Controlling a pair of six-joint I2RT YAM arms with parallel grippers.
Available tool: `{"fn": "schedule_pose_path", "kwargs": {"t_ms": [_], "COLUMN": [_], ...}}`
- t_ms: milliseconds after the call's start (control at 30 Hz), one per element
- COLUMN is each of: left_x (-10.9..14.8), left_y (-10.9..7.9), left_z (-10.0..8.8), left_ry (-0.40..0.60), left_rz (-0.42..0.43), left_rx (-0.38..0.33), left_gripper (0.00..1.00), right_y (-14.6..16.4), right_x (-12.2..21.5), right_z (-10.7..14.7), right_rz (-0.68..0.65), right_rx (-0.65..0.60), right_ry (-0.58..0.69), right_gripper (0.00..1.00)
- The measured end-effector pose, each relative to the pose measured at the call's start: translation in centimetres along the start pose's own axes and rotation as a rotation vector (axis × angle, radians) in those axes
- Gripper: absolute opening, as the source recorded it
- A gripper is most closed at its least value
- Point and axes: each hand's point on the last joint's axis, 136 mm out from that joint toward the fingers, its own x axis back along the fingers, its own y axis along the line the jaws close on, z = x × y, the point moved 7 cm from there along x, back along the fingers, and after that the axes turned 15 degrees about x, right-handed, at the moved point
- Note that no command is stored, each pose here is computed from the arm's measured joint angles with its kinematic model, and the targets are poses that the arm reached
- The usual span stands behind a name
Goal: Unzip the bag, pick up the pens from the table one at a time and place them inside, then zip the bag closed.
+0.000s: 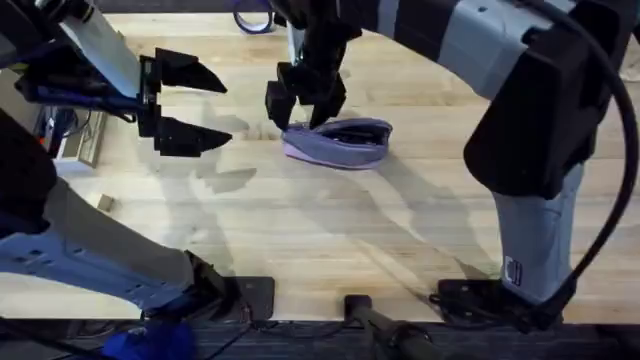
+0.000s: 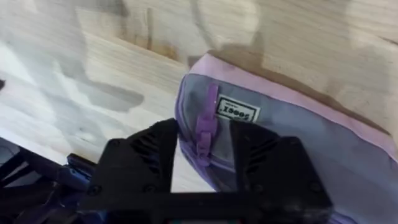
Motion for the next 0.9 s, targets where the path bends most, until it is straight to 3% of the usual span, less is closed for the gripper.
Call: {"fn": "schedule_pose_path", "kwargs": {"t_ms": [467,900], "left_x": [0.00,0.00], "left_y": [0.00,0.00], "left_z": [0.00,0.00], "left_ry": [0.000,0.000], "left_rz": [0.000,0.000], "left_rx": [0.000,0.000], "left_gripper": [0.995,0.995], "right_y": [0.29,0.28], "right_x": [-0.03,-0.03], "right_z": [-0.07,-0.06], "right_rz": [-0.016,-0.015], "right_rx": [0.005,0.005], "right_ry": [-0.003,-0.003], "right_gripper": [0.196,0.045]}}
